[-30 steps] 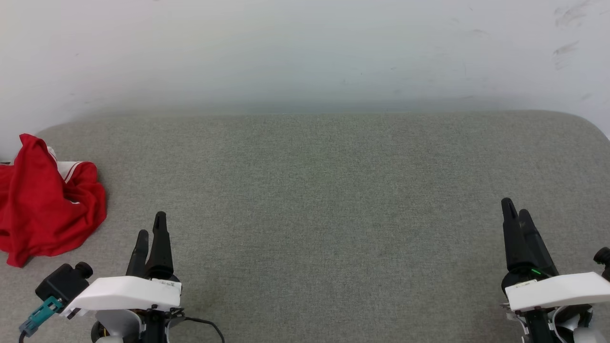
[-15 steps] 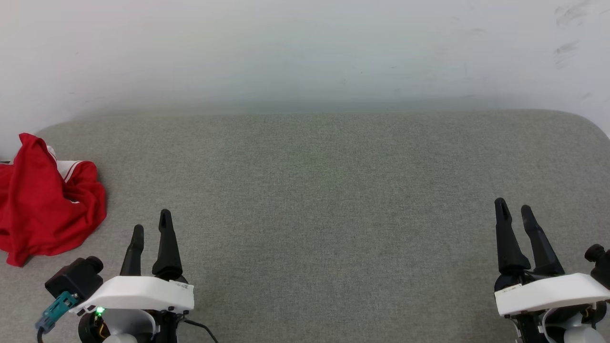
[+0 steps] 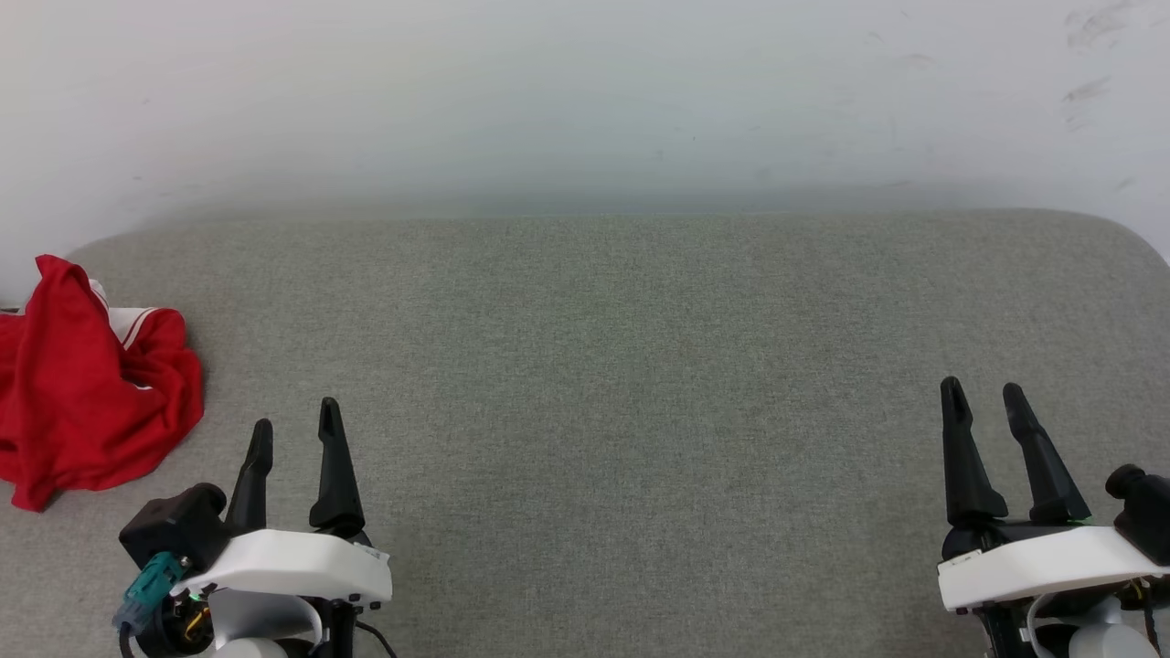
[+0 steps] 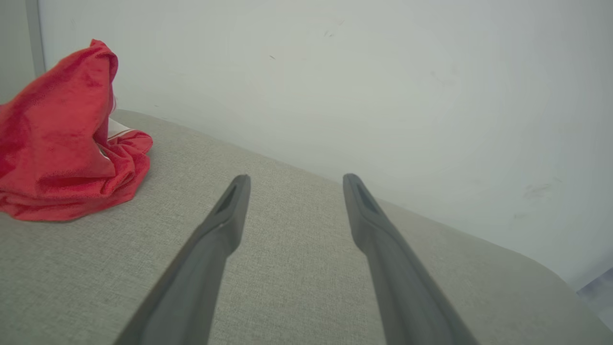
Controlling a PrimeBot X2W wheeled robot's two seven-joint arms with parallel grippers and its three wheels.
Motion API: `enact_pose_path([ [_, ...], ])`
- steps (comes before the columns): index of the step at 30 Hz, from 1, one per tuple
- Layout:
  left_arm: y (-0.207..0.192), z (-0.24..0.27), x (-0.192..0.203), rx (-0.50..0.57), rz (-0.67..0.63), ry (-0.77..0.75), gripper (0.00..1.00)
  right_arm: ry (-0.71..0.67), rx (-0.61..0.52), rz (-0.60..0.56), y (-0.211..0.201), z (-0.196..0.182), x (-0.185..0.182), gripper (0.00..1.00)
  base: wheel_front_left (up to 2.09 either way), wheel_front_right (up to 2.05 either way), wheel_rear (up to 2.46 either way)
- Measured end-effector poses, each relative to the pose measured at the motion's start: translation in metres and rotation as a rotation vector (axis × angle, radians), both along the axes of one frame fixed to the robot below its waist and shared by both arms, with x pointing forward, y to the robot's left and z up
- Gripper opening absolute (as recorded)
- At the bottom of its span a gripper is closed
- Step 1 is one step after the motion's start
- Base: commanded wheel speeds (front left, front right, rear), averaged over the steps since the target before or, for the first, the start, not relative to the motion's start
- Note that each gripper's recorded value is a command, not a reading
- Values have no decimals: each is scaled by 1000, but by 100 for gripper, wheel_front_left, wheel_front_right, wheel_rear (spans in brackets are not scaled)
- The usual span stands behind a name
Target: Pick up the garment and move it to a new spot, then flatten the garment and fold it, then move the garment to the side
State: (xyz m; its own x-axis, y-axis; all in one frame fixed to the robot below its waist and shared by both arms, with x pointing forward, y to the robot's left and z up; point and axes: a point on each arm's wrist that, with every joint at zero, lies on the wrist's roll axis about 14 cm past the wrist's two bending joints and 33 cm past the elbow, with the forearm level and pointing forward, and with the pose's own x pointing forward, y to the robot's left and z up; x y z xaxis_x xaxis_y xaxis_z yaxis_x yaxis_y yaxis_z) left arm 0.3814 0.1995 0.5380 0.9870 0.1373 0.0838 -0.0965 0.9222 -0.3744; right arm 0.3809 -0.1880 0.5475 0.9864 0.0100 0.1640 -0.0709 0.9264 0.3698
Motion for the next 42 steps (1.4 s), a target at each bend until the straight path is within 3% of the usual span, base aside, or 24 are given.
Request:
enact_pose_path([
  [25,-12,12,-4,267,-1,-52,100,-62,-238,-3,8,11,-3,100,0,0,0],
  [42,-19,11,-7,343,-31,-77,100,-80,-309,7,14,10,-6,100,0,0,0],
])
